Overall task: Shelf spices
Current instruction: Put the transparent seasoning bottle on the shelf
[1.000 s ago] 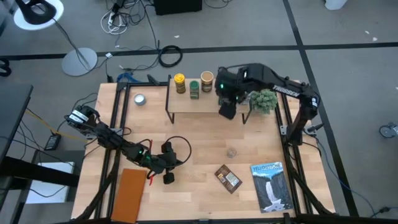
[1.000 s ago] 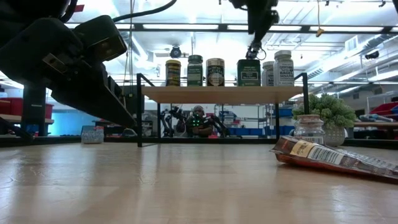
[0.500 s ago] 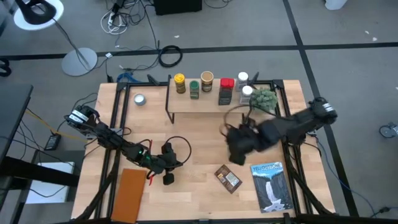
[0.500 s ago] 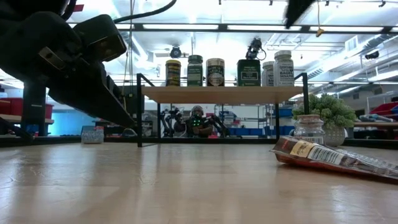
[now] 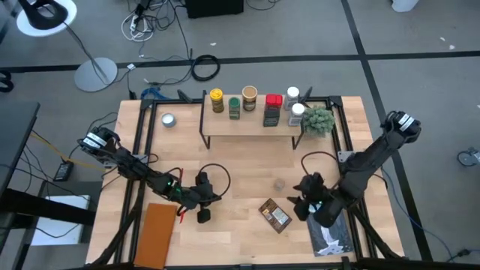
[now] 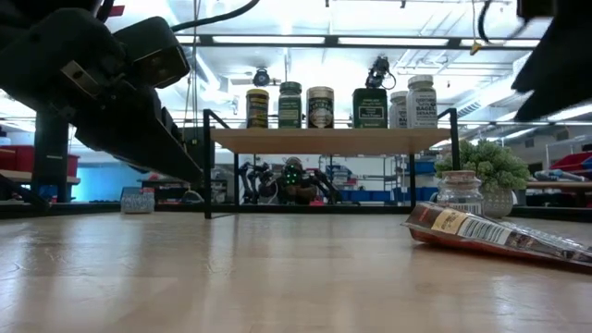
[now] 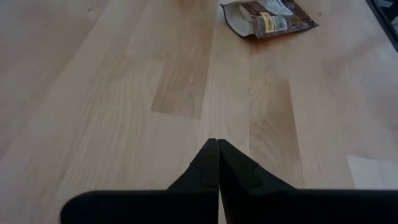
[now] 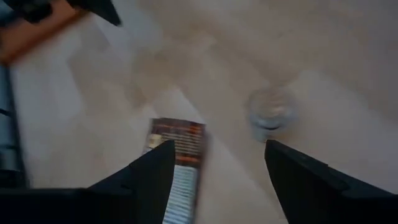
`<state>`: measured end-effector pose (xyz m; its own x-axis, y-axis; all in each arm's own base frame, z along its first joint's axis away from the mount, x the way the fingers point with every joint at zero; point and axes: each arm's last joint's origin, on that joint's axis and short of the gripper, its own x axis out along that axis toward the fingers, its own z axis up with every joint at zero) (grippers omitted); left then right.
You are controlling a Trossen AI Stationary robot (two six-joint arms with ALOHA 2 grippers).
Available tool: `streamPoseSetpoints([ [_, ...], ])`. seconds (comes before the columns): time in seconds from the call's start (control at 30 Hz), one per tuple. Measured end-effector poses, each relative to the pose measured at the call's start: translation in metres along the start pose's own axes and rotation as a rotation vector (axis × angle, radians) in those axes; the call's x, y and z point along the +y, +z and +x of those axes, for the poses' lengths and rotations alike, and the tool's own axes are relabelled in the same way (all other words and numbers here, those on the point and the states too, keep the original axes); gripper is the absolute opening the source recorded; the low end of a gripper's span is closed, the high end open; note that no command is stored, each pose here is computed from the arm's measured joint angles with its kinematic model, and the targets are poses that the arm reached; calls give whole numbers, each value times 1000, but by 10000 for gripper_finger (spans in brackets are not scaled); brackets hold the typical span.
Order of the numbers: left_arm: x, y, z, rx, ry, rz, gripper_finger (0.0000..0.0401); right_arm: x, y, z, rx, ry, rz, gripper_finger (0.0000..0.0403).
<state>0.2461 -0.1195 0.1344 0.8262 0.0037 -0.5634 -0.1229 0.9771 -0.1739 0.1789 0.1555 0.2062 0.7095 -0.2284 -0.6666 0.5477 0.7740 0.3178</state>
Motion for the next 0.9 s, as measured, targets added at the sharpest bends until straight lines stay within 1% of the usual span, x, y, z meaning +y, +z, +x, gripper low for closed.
streamPoseSetpoints([
  [0.13, 0, 0, 0, 1, 0, 0, 3, -5, -9, 18, -35, 99, 121, 245],
  [0.17, 0, 0, 0, 1, 1, 0, 3, -6, -10, 22, -44, 114, 135, 242],
  [0.23, 0, 0, 0, 1, 1, 0, 3, -7, -13, 30, -55, 122, 138, 232],
  [0.3, 0, 0, 0, 1, 1, 1, 3, -8, -16, 39, -31, 105, 126, 214],
  [0.4, 0, 0, 0, 3, 2, 6, 3, -8, -22, 52, 16, 77, 116, 170],
  [0.47, 0, 0, 0, 3, 2, 6, 3, -7, -24, 60, 19, 71, 116, 132],
  [0.67, 0, 0, 0, 3, 2, 7, 3, -11, -24, 76, 25, 27, 54, 17],
  [0.7, 0, 0, 0, 3, 2, 7, 3, -12, -24, 78, 24, 18, 44, 9],
  [0.77, 0, 0, 0, 4, 3, 8, 3, -14, -21, 80, 21, -4, 38, 10],
  [0.83, 0, -1, 0, 5, 4, 9, 3, -19, -20, 82, 24, -41, 31, 12],
  [0.9, 0, -1, 0, 6, 4, 9, 3, -25, -19, 84, 51, -87, 21, 5],
])
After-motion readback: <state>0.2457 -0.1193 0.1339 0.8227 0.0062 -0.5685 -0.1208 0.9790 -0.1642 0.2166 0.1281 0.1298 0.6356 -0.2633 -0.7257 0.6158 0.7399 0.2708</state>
